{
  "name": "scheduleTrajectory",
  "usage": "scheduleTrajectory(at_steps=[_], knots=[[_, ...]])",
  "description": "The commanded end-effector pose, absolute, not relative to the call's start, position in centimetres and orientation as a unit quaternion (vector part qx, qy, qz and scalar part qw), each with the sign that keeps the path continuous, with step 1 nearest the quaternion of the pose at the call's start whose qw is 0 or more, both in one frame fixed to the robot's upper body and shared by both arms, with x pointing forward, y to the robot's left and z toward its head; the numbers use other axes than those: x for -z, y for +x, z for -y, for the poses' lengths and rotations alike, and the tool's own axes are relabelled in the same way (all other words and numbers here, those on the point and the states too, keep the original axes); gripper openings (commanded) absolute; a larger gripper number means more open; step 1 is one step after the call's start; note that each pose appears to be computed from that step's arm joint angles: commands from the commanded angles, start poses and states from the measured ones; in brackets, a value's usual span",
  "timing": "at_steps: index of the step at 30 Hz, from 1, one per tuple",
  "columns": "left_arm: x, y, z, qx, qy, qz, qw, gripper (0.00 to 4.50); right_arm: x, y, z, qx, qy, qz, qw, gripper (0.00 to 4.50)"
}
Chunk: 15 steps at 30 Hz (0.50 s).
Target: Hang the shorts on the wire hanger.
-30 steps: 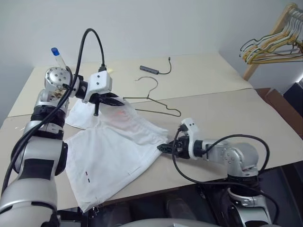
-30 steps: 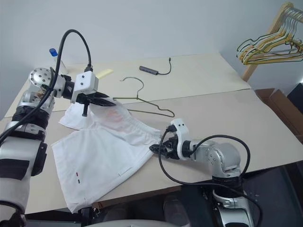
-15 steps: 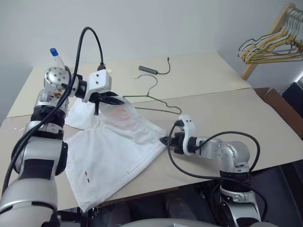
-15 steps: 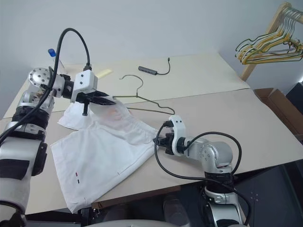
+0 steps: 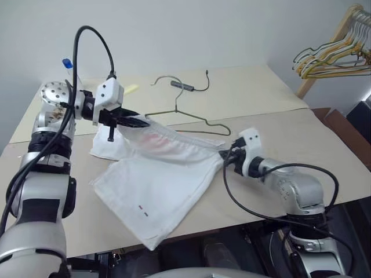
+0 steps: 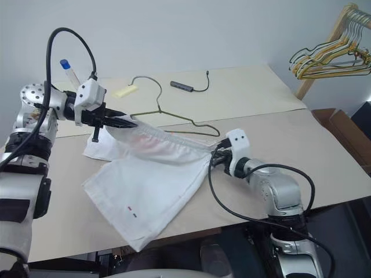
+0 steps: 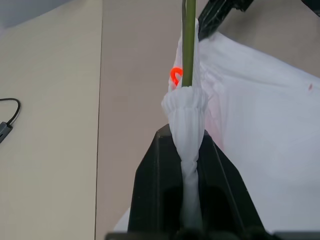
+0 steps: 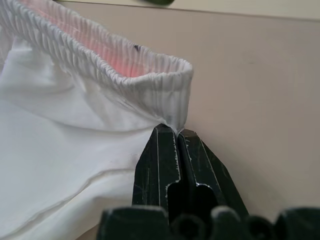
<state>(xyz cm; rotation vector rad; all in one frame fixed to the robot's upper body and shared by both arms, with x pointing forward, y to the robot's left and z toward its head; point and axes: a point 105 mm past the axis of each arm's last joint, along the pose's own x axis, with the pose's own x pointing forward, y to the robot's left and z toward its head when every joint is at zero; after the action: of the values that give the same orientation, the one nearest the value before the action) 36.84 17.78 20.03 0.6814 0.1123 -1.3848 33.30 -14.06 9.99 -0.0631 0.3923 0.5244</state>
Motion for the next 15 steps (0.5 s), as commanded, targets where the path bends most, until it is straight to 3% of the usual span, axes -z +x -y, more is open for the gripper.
scheduleTrajectory(at_steps=[1,15], knots=[[-21.1,36.9,-18.5,0.613,0.316,-0.039,0.723,0.00,-10.9,33.8,16.8,-0.213,-0.052,-0.170,0.961,0.04],[-18.8,37.5,-19.2,0.590,0.369,-0.076,0.715,0.00,-12.5,33.9,17.9,-0.217,-0.132,-0.142,0.957,0.04]])
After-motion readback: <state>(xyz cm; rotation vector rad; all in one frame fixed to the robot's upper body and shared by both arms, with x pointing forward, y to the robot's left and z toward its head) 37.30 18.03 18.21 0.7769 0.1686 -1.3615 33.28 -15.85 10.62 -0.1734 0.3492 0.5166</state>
